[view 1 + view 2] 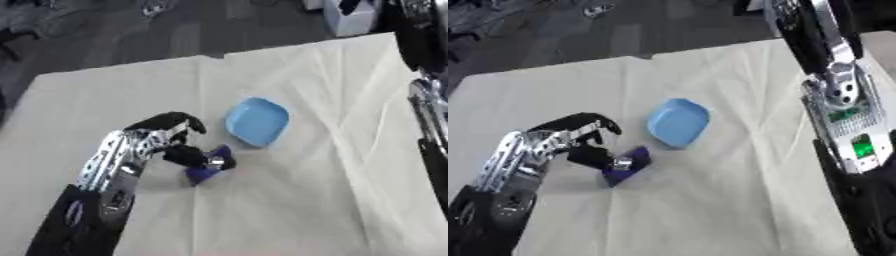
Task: Pick up objects on the table and place them in the box.
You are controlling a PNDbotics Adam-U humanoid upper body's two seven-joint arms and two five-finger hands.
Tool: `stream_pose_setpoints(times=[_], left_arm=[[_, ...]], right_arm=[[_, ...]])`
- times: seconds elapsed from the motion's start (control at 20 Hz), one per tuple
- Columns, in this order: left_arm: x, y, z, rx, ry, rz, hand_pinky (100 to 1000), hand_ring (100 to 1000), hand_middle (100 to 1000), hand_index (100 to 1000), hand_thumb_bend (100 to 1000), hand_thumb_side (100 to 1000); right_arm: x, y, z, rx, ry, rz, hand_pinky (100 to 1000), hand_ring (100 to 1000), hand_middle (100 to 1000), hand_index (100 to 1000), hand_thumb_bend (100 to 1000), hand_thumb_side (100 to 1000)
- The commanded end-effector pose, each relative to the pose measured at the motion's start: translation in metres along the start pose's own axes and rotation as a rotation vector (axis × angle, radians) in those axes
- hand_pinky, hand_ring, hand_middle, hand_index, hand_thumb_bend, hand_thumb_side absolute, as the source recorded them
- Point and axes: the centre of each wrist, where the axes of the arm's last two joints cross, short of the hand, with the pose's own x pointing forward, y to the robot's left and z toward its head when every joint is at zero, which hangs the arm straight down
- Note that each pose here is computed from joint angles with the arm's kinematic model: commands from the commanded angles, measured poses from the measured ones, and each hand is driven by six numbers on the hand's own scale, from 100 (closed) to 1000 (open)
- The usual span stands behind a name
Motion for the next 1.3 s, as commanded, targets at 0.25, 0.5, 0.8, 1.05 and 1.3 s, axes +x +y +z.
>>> stream_pose_setpoints(times=[0.25,0.5,0.8,1.05,1.3], left_arm=[[0.003,0.004,-0.002,-0.009,0.013,-0.001,461,706,813,864,656,746],[0.002,0.003,-0.004,-0.018,0.018,0.013,450,694,799,852,658,746],[0.002,0.000,-0.007,-0.031,0.020,0.020,438,685,787,844,688,738],[0.003,-0.003,-0.011,-0.049,0.010,0.012,435,681,782,839,690,740],[0.003,-0.002,-0.014,-0.055,0.013,-0.001,433,679,779,835,685,746]], right_arm=[[0.006,-0.006,-0.004,-0.003,-0.025,0.020,507,419,604,878,100,881],[0.006,-0.006,-0.004,-0.002,-0.026,0.020,507,419,604,878,100,882],[0.006,-0.005,-0.004,0.001,-0.027,0.019,507,419,603,880,100,882],[0.007,-0.005,-0.005,0.001,-0.028,0.018,507,419,603,879,100,881],[0.007,-0.005,-0.005,-0.001,-0.029,0.017,507,419,603,880,100,881]])
